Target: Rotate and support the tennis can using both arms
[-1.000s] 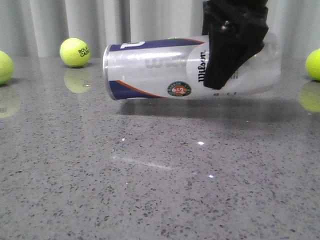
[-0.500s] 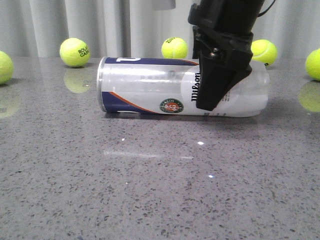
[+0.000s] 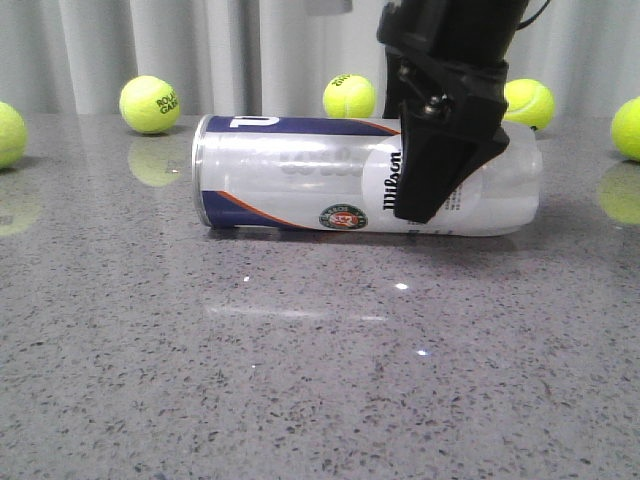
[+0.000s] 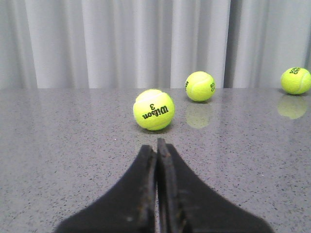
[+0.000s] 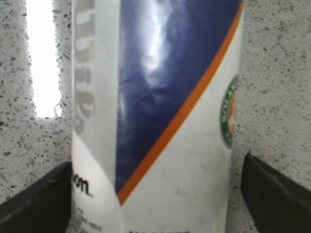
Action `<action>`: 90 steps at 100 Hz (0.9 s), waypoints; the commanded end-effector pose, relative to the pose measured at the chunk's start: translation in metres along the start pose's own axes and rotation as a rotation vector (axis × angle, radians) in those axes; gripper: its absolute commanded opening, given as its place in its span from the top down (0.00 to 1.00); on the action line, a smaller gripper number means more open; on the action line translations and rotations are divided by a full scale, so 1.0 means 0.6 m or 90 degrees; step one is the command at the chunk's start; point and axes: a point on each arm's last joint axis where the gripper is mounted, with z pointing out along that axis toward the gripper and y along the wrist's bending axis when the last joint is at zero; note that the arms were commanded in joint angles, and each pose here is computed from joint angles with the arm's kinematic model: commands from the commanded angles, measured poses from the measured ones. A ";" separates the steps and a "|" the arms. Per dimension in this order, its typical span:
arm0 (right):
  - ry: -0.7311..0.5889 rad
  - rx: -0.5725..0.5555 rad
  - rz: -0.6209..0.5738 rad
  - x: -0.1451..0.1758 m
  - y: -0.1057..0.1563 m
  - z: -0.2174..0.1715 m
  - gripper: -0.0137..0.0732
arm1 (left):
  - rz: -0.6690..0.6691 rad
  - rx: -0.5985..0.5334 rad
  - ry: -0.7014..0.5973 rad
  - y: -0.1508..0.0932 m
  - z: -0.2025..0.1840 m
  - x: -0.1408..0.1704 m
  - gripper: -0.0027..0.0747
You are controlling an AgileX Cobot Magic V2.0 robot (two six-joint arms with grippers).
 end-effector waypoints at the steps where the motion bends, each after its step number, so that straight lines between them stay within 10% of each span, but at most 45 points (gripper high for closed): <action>1: -0.049 0.061 -0.012 -0.013 -0.004 -0.059 0.09 | -0.012 -0.007 -0.041 0.001 -0.002 0.012 0.99; 90: -0.055 0.087 -0.020 -0.012 0.000 -0.087 0.09 | -0.012 -0.007 -0.041 0.001 -0.002 0.012 0.99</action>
